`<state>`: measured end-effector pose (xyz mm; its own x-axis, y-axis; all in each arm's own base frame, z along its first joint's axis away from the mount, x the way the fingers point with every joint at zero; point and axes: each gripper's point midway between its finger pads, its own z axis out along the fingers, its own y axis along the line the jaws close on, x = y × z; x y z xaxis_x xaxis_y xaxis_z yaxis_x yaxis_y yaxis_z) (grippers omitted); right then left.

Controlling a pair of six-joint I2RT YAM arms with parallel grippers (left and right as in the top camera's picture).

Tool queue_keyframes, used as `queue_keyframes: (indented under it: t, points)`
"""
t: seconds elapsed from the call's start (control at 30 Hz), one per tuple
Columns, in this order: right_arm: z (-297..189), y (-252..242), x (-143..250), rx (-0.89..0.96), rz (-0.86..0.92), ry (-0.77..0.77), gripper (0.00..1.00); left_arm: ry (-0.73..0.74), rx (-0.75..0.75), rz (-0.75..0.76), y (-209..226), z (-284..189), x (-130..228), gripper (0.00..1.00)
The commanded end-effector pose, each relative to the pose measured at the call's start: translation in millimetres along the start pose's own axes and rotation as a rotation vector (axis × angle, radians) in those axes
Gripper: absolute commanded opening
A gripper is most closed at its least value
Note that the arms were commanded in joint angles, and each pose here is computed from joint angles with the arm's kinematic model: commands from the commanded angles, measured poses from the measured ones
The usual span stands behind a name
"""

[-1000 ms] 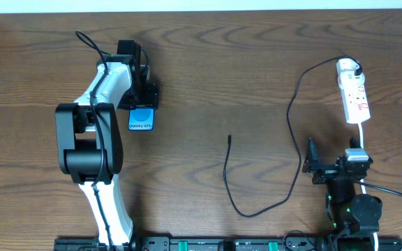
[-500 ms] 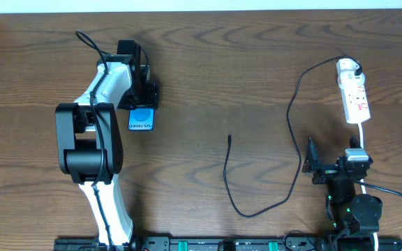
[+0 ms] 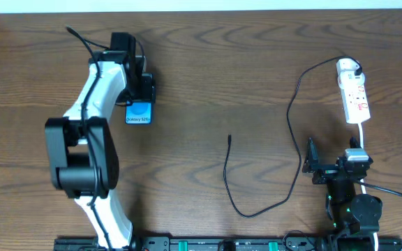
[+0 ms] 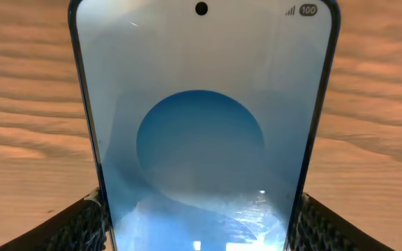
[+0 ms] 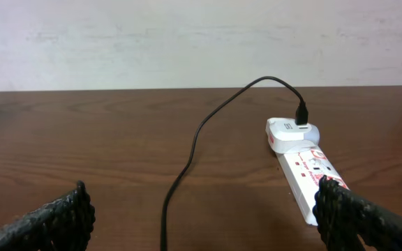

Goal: Plug charger to phone and switch on socket
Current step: 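Lift the phone and tilt it upright with the left gripper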

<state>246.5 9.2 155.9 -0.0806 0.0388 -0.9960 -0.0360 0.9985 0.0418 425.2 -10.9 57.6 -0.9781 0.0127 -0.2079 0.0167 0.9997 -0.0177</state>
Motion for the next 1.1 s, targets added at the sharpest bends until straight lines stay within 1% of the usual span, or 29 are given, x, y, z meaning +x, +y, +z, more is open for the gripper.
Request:
queue_keyframes:
  t: [0.0, 0.23, 0.37, 0.4, 0.57, 0.67, 0.7, 0.77, 0.9, 0.93, 1.07]
  points:
    - [-0.5, 1.4, -0.4, -0.004, 0.005, -0.003, 0.99, -0.066, -0.002, 0.011, -0.4, -28.5, -8.5, 0.07]
    - [-0.5, 1.5, -0.4, -0.005, 0.005, -0.003, 0.99, -0.120, -0.001, 0.005, -1.1, -63.5, -7.9, 0.07]
    - [-0.5, 1.5, -0.4, -0.005, 0.005, -0.003, 0.99, -0.118, 0.010, -0.083, -2.2, -76.3, -1.3, 0.08]
    - [-0.5, 1.5, -0.4, -0.005, 0.005, -0.003, 0.99, -0.108, 0.035, -0.099, -6.4, -77.8, 1.5, 0.07]
    - [-0.5, 1.4, -0.4, -0.004, 0.005, -0.003, 0.99, -0.029, 0.286, -0.113, -49.4, -84.4, 18.0, 0.07]
    - [-0.5, 1.5, -0.4, -0.005, 0.005, -0.003, 0.99, 0.018, 0.463, -0.167, -77.9, -95.4, 23.8, 0.07]
    - [-0.5, 1.4, -0.4, -0.004, 0.005, -0.003, 0.99, 0.039, 0.522, -0.207, -87.0, -100.3, 24.8, 0.07]
    - [-0.5, 1.5, -0.4, -0.005, 0.005, -0.003, 0.99, 0.103, 0.639, -0.334, -104.4, -111.7, 26.7, 0.07]
    - [-0.5, 1.5, -0.4, -0.005, 0.005, -0.003, 0.99, 0.251, 0.763, -0.564, -123.6, -128.5, 32.7, 0.07]
    - [-0.5, 1.5, -0.4, -0.005, 0.005, -0.003, 0.99, 0.286, 0.792, -0.603, -127.9, -133.0, 34.1, 0.07]
    - [-0.5, 1.5, -0.4, -0.005, 0.005, -0.003, 0.99, 0.387, 0.945, -0.671, -145.8, -156.3, 34.0, 0.07]
